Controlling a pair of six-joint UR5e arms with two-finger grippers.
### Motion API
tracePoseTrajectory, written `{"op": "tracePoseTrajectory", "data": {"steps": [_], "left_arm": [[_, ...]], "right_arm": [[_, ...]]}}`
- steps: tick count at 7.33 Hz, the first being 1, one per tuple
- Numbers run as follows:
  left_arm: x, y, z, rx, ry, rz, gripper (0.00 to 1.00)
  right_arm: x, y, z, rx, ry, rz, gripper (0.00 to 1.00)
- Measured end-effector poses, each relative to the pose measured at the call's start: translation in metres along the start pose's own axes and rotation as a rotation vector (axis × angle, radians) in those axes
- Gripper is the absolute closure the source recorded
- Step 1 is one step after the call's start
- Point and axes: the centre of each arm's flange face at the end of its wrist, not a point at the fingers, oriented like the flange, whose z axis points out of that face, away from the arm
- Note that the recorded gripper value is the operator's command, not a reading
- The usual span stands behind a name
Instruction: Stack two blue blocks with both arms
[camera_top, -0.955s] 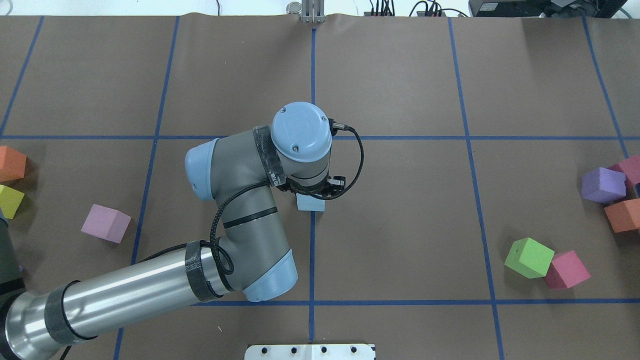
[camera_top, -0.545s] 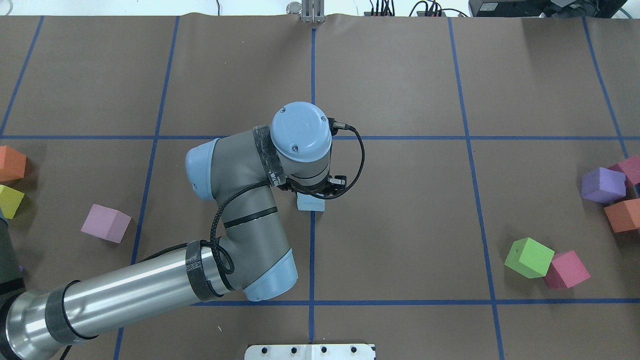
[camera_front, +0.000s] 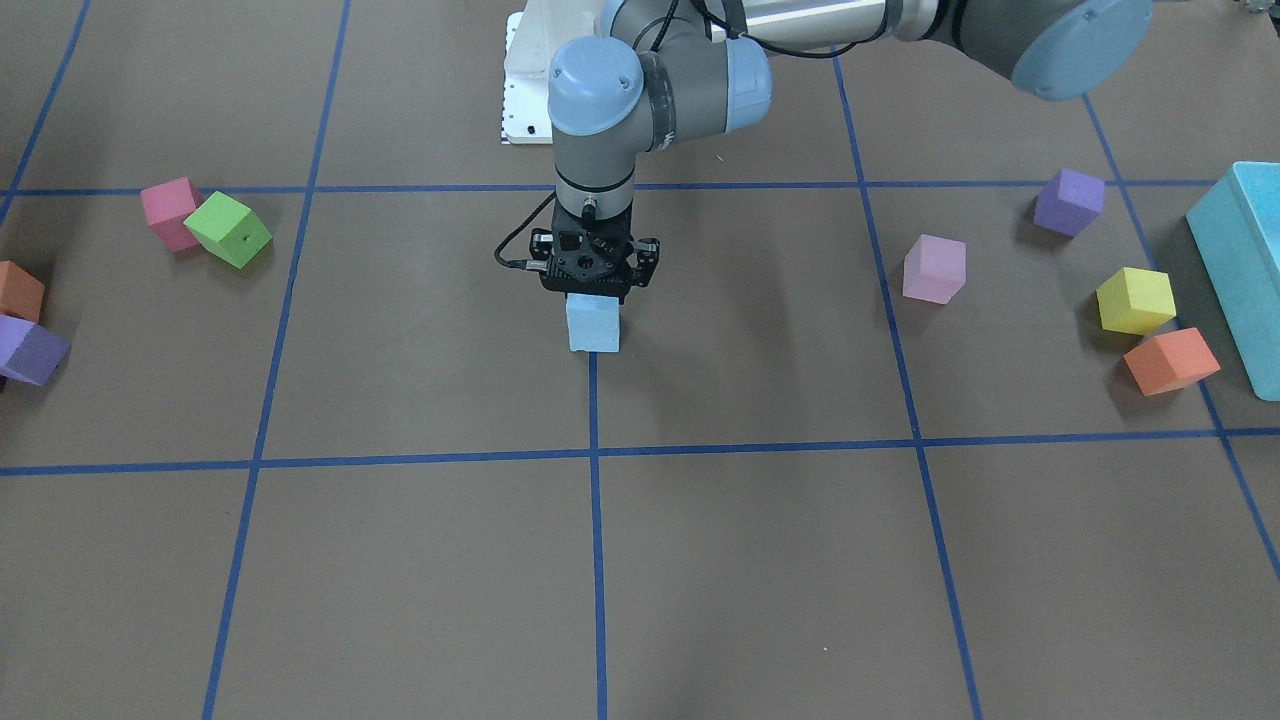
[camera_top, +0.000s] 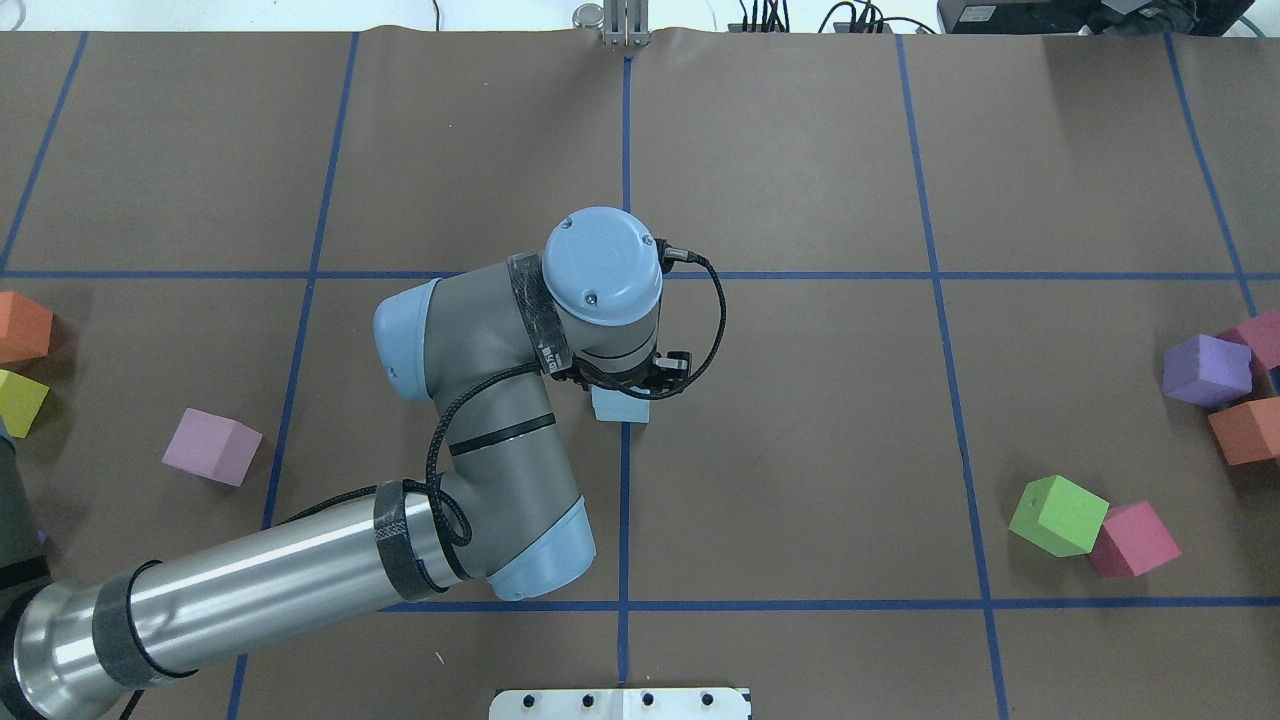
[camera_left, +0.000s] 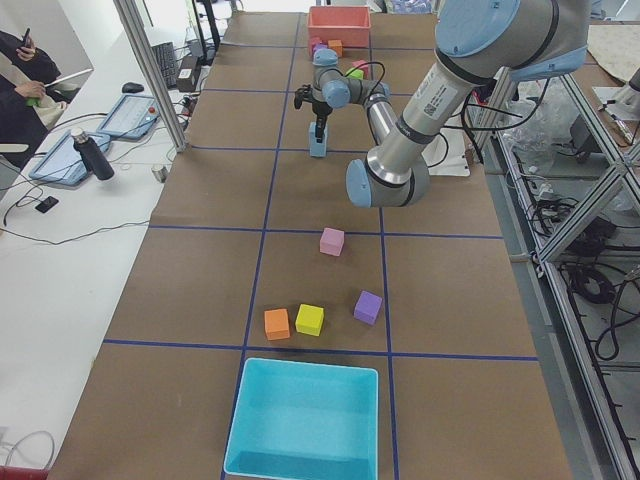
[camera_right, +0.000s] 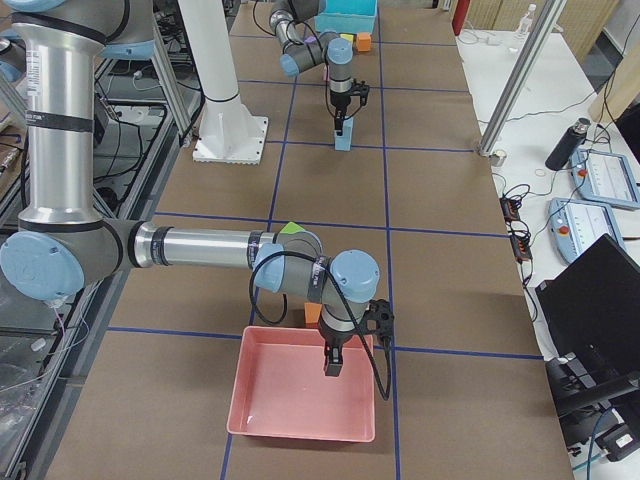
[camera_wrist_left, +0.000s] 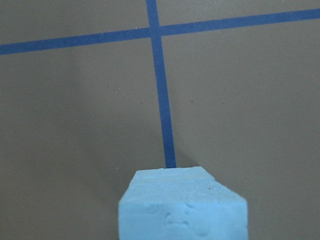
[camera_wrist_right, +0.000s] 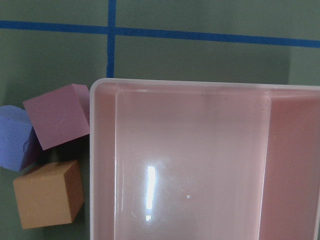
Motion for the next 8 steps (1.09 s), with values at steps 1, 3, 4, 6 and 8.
{"op": "tracePoseTrajectory", "data": {"steps": [1,3,4,6,8], "left_arm": [[0.0,-0.001,-0.004,0.015,0.001,0.004,0.02],[-0.001,-0.007,-0.029,0.06,0.026,0.008,0.02],[-0.004,-0.013,-0.049,0.082,0.044,0.003,0.02],[-0.026,-0.02,-0.091,0.101,0.052,0.015,0.02],[-0.108,-0.01,-0.11,0.089,0.041,0.147,0.02]], "right_arm": [[0.0,0.0,0.0,0.0,0.0,0.0,0.0],[0.0,0.0,0.0,0.001,0.0,-0.001,0.0],[-0.001,0.0,-0.001,0.002,0.0,-0.001,0.0],[-0.002,0.0,-0.002,0.004,0.001,-0.003,0.0],[-0.001,0.002,-0.001,0.003,0.001,-0.002,0.0]]}}
